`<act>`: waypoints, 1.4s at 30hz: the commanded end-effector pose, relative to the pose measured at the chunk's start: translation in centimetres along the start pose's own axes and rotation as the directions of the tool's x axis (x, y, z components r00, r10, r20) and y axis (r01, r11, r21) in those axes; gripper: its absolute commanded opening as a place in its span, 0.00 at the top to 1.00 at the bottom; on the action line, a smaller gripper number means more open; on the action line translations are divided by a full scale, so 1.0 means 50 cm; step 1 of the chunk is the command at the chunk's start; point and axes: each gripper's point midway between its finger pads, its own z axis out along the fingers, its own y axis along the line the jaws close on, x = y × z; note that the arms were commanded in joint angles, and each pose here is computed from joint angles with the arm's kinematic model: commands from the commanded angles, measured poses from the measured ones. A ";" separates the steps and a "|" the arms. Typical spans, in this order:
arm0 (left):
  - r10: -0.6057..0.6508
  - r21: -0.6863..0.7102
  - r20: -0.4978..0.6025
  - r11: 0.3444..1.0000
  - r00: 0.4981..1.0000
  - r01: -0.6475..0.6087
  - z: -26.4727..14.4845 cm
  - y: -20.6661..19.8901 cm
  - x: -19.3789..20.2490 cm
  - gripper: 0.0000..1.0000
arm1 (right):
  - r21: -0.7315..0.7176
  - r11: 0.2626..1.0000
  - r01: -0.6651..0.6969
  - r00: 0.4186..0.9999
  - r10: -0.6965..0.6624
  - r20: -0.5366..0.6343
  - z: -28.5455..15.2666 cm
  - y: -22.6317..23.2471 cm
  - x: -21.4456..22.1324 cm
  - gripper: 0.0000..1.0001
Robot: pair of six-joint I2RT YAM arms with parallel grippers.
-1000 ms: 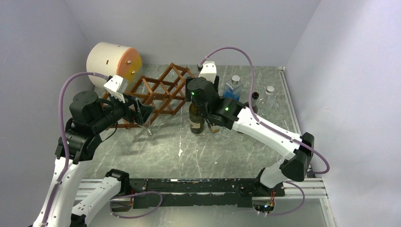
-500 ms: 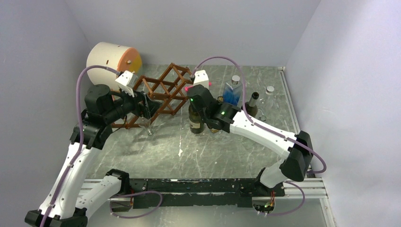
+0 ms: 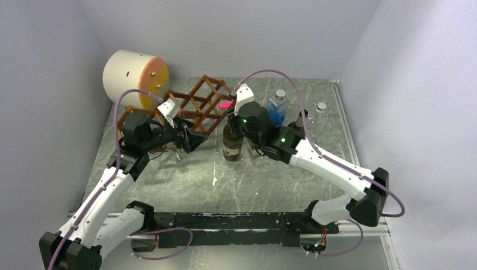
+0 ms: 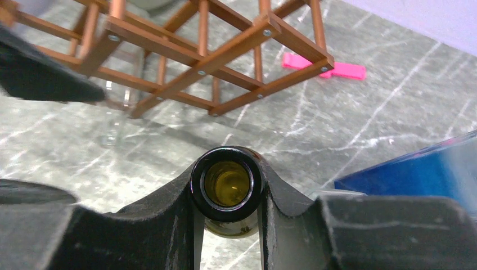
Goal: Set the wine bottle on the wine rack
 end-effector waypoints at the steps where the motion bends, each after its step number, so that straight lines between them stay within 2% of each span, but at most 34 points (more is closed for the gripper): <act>1: 0.118 0.146 0.076 0.981 0.990 -0.128 0.015 -0.048 -0.006 0.05 | -0.174 0.982 -0.068 0.969 0.106 0.223 -0.080 0.030 -0.136 1.00; 6: 0.106 0.209 0.041 0.971 0.993 -0.112 0.034 -0.064 0.029 0.07 | -0.274 0.958 -0.089 0.948 0.165 0.271 -0.130 0.046 -0.180 1.00; 13: 0.109 0.307 -0.011 0.946 0.994 -0.100 0.058 -0.095 0.052 0.06 | -0.297 0.937 -0.182 0.940 0.254 0.226 -0.155 0.050 -0.221 1.00; 15: 0.128 0.297 0.021 0.946 0.992 -0.128 0.069 -0.098 0.045 0.05 | -0.299 0.935 -0.190 0.940 0.261 0.219 -0.155 0.047 -0.226 1.00; 16: 0.136 0.278 0.041 0.950 0.990 -0.142 0.075 -0.097 0.043 0.01 | -0.304 0.933 -0.192 0.940 0.264 0.216 -0.155 0.048 -0.230 1.00; 18: 0.140 0.204 0.095 0.966 0.986 -0.156 0.086 -0.086 0.028 0.01 | -0.312 0.930 -0.196 0.941 0.267 0.206 -0.154 0.046 -0.234 1.00; 22: 0.182 0.193 0.176 0.957 0.967 -0.215 0.086 -0.092 0.014 0.03 | -0.343 0.920 -0.191 0.942 0.270 0.200 -0.160 0.046 -0.251 1.00; 24: 0.194 0.198 0.190 0.953 0.962 -0.231 0.086 -0.096 0.013 0.07 | -0.357 0.915 -0.188 0.941 0.272 0.202 -0.164 0.046 -0.258 1.00; 25: 0.197 0.196 0.192 0.952 0.961 -0.234 0.087 -0.096 0.012 0.01 | -0.365 0.913 -0.184 0.940 0.272 0.205 -0.166 0.047 -0.261 1.00; 30: 0.205 0.206 0.199 0.947 0.958 -0.245 0.086 -0.102 0.021 0.01 | -0.409 0.898 -0.163 0.934 0.274 0.230 -0.183 0.053 -0.271 1.00; 42: 0.215 0.357 0.097 0.904 0.972 -0.235 0.084 -0.146 0.072 0.03 | -0.551 0.832 -0.061 0.931 0.246 0.269 -0.226 0.099 -0.289 1.00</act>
